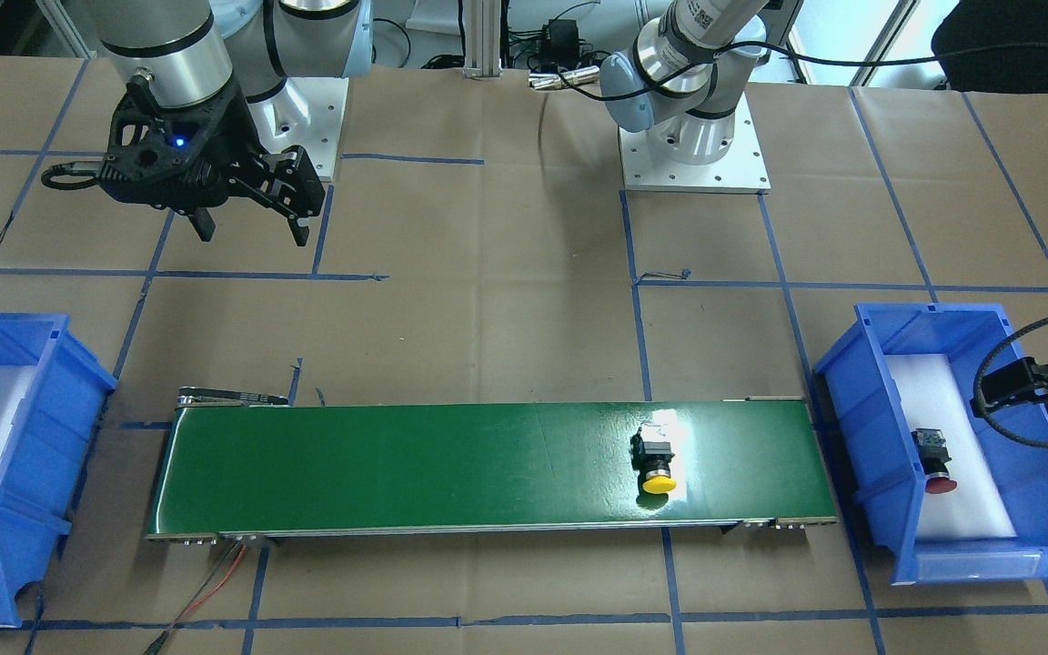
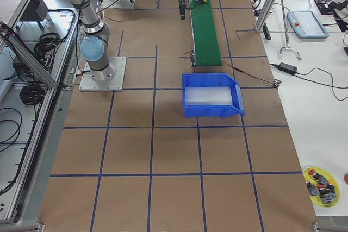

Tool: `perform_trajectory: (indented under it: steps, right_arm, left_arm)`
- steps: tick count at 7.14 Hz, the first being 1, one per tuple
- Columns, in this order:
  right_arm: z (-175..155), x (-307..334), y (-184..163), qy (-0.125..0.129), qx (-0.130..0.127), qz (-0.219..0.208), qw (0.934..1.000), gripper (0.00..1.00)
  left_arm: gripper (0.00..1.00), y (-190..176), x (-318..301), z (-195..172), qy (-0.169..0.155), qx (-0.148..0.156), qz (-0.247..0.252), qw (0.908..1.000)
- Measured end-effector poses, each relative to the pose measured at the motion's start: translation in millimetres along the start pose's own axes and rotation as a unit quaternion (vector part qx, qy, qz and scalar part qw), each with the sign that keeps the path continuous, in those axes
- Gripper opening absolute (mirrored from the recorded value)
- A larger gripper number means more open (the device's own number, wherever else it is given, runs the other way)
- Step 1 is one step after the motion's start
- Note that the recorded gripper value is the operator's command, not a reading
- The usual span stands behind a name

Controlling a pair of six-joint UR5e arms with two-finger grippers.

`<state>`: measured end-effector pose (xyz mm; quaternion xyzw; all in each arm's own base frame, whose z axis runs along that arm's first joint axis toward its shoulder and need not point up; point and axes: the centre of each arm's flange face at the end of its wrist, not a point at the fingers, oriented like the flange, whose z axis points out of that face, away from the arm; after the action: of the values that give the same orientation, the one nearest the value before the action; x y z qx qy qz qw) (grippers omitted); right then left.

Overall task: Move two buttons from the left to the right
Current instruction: 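Move the left gripper back into the bin and grasp the red button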

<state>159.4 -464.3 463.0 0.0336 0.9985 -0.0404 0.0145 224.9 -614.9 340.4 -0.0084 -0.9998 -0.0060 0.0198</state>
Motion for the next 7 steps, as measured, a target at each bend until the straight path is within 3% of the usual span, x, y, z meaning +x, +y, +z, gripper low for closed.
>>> perform_trajectory:
  steps: [7]
  right_arm:
    - [0.8, 0.5, -0.1, 0.001, -0.001, -0.001, 1.0, 1.0]
  left_arm:
    - [0.99, 1.7, -6.2, 108.3, -0.012, 0.02, -0.002, 0.9997]
